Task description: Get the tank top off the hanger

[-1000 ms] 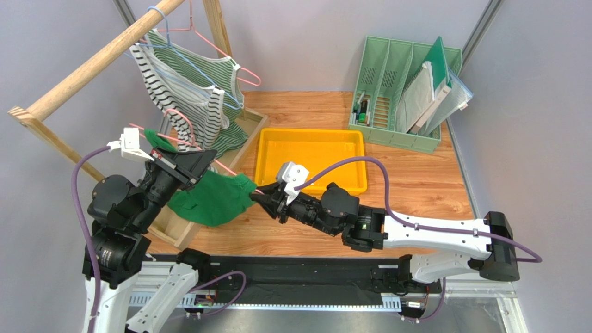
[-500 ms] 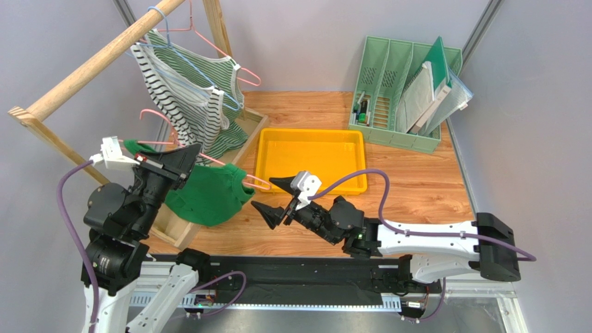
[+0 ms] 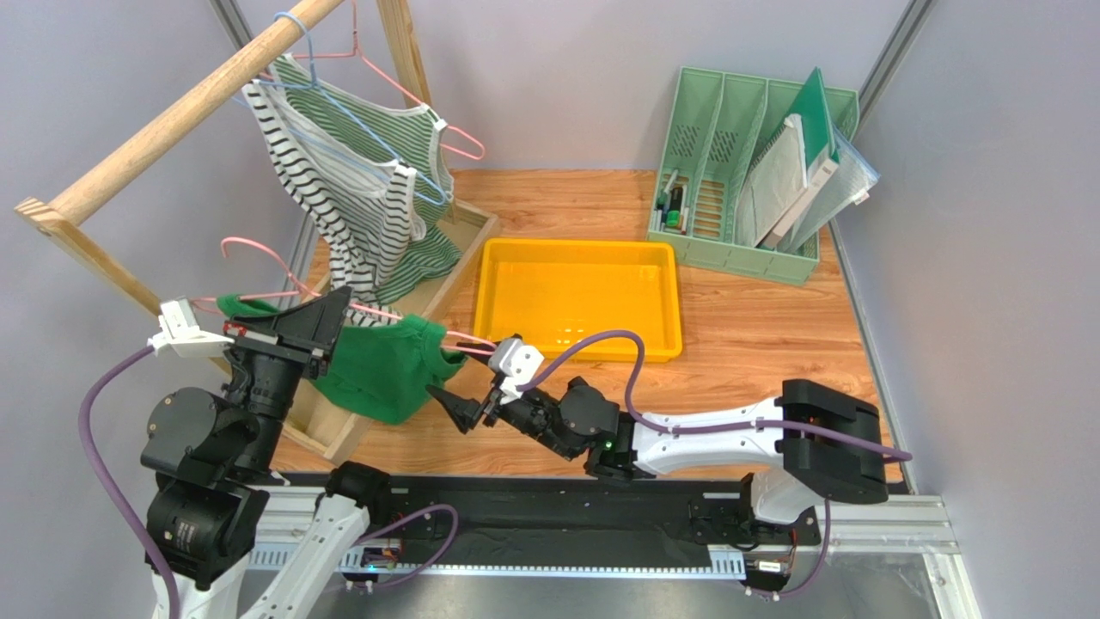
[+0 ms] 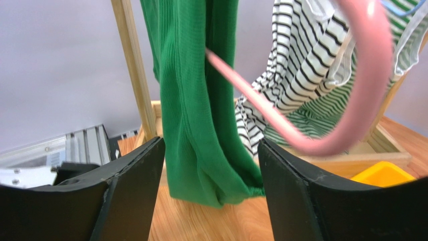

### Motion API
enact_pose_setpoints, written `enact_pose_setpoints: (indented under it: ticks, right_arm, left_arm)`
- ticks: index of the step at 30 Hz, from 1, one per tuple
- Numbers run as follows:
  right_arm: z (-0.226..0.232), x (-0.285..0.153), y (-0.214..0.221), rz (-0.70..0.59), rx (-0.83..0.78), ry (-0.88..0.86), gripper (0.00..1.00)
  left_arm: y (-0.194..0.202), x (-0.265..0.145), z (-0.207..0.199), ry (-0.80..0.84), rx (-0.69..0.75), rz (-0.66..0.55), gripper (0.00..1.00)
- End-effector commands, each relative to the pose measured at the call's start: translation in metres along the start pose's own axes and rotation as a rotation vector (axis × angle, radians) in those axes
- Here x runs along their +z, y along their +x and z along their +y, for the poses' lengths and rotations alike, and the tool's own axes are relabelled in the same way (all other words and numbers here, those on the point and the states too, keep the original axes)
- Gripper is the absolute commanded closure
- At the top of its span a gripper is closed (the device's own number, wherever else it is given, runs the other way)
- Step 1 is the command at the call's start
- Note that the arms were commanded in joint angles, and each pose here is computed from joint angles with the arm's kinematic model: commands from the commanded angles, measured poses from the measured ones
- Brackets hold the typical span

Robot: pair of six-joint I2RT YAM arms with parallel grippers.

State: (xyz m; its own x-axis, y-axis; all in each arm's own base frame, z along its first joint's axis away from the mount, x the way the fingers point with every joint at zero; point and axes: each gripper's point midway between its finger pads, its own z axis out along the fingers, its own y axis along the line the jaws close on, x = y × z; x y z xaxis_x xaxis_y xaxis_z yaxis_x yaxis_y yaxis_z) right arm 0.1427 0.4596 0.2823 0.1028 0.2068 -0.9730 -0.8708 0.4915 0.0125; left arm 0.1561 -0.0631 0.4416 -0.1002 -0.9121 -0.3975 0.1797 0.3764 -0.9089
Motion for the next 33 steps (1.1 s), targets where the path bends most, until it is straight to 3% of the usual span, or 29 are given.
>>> enact_pose_setpoints:
  ticks: [1, 7, 15, 18, 25, 29, 33]
  right_arm:
    - [0.006, 0.017, -0.045, -0.153, 0.038, 0.008, 0.3]
    - [0.009, 0.03, -0.039, -0.163, 0.024, 0.03, 0.38]
    - [0.007, 0.026, -0.034, -0.154, 0.024, 0.075, 0.82]
    - [0.001, 0.018, -0.032, -0.149, 0.028, 0.104, 0.92]
    - [-0.019, -0.001, -0.027, -0.134, 0.052, 0.194, 0.94]
    - [-0.023, -0.007, -0.034, -0.146, 0.058, 0.206, 1.0]
    - [-0.032, -0.021, -0.034, -0.154, 0.061, 0.227, 1.0]
  left_arm:
    - [-0.009, -0.009, -0.011, 0.033, -0.046, -0.034, 1.0]
    - [-0.01, -0.015, -0.005, 0.018, -0.058, -0.046, 1.0]
    - [-0.017, -0.015, 0.001, -0.006, -0.016, -0.083, 1.0]
    - [-0.025, -0.015, 0.003, -0.018, 0.04, -0.119, 1.0]
    - [-0.053, -0.02, 0.013, -0.08, 0.156, -0.259, 1.0]
    - [-0.059, -0.019, 0.01, -0.075, 0.192, -0.286, 1.0]
    - [-0.066, -0.014, 0.009, -0.085, 0.246, -0.315, 1.0]
